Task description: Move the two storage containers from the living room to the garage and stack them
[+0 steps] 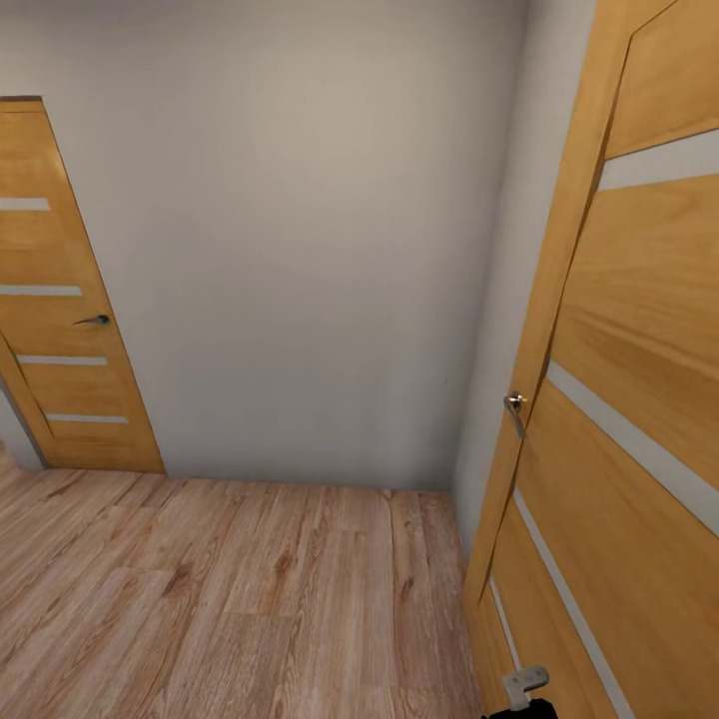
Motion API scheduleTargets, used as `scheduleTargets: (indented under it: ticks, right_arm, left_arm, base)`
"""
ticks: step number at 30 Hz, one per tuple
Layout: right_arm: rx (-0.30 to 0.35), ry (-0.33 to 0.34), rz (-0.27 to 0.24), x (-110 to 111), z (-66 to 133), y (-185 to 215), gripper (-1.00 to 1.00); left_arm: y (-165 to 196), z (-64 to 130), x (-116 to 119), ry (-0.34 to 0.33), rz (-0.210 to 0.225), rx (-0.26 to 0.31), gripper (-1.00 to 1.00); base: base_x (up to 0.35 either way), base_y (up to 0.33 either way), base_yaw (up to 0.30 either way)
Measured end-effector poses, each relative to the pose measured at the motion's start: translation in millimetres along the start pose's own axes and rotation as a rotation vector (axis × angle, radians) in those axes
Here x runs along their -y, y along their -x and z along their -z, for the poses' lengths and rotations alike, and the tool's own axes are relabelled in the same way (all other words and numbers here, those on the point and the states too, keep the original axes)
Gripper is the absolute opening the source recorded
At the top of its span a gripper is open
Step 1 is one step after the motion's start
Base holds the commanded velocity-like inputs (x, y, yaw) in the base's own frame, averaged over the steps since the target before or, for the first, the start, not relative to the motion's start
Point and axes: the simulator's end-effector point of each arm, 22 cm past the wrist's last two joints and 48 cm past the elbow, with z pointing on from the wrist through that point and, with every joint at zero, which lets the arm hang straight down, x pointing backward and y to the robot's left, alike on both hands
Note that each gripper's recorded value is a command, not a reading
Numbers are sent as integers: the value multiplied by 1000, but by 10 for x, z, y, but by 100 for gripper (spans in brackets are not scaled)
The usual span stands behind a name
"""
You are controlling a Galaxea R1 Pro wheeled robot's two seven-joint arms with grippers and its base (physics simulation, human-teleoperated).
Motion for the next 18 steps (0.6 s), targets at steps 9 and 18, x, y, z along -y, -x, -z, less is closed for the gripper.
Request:
scheduleTargets:
  ticks: [9, 18]
  right_arm:
    - [0, 0, 0, 1, 0, 1, 100]
    - [1, 0, 0, 0, 2, 1, 100]
  left_arm:
    - [-1, 0, 4, 0, 0, 0, 100]
    - [-1, 2, 3, 0, 0, 0, 100]
  base:
    - [0, 0, 0]
    - [44, 0, 0]
